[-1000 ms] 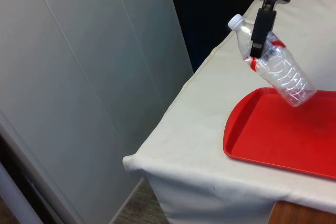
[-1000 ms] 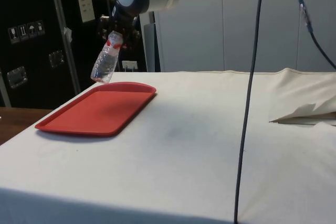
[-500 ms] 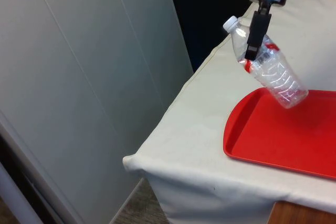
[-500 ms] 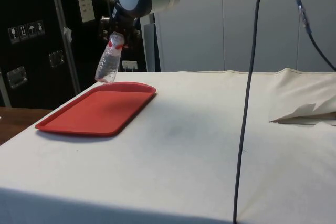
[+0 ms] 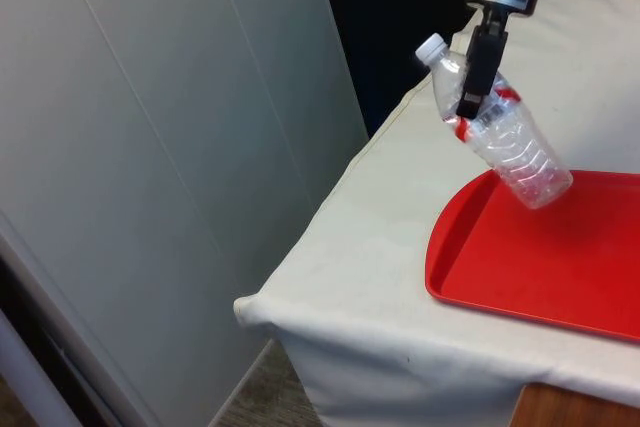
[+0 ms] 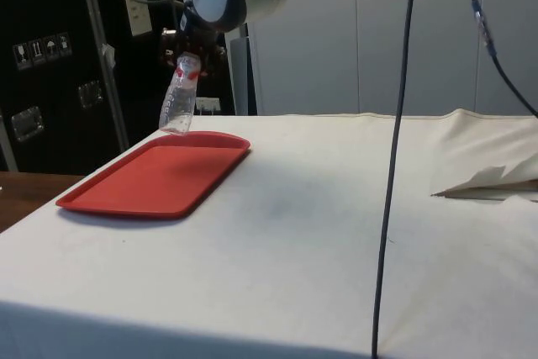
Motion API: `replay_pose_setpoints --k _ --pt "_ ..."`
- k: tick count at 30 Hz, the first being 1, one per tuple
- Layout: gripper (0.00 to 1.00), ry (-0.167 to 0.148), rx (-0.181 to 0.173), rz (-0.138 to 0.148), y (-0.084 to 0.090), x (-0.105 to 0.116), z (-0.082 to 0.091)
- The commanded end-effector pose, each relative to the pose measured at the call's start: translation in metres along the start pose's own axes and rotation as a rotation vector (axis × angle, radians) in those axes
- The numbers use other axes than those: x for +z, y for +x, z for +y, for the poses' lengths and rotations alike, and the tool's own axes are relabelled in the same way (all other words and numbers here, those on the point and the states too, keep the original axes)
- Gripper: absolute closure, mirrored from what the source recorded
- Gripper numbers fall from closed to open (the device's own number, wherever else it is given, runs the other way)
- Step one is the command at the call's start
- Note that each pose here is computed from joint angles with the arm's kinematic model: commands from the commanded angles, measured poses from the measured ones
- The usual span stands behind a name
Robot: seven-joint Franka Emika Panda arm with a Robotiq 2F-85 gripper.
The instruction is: Place the bottle upright on the tray.
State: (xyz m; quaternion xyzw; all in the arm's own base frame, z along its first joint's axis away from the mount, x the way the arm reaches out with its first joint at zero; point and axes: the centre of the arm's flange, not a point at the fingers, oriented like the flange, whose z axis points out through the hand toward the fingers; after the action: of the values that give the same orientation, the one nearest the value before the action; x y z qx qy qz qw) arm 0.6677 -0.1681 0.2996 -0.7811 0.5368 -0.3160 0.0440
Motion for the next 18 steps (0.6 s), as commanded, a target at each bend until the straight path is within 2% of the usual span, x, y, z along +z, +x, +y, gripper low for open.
replay_pose_setpoints --k 1,6,7,8,16,17,18 --pt "1.00 -0.026 -0.003 0.024 0.005 0.004 0.003" --pt "1.00 -0.039 -0.030 0.032 0.008 0.006 0.002" --pt "1.00 -0.013 -0.029 0.008 0.003 0.003 -0.001" --pt "1.00 -0.039 -0.030 0.032 0.008 0.006 0.002" --pt "1.00 -0.057 -0.090 0.037 0.003 0.007 -0.005" --pt "1.00 -0.037 -0.092 0.016 -0.001 0.006 -0.006" --pt "1.00 -0.059 -0.096 0.037 0.002 0.007 -0.005"
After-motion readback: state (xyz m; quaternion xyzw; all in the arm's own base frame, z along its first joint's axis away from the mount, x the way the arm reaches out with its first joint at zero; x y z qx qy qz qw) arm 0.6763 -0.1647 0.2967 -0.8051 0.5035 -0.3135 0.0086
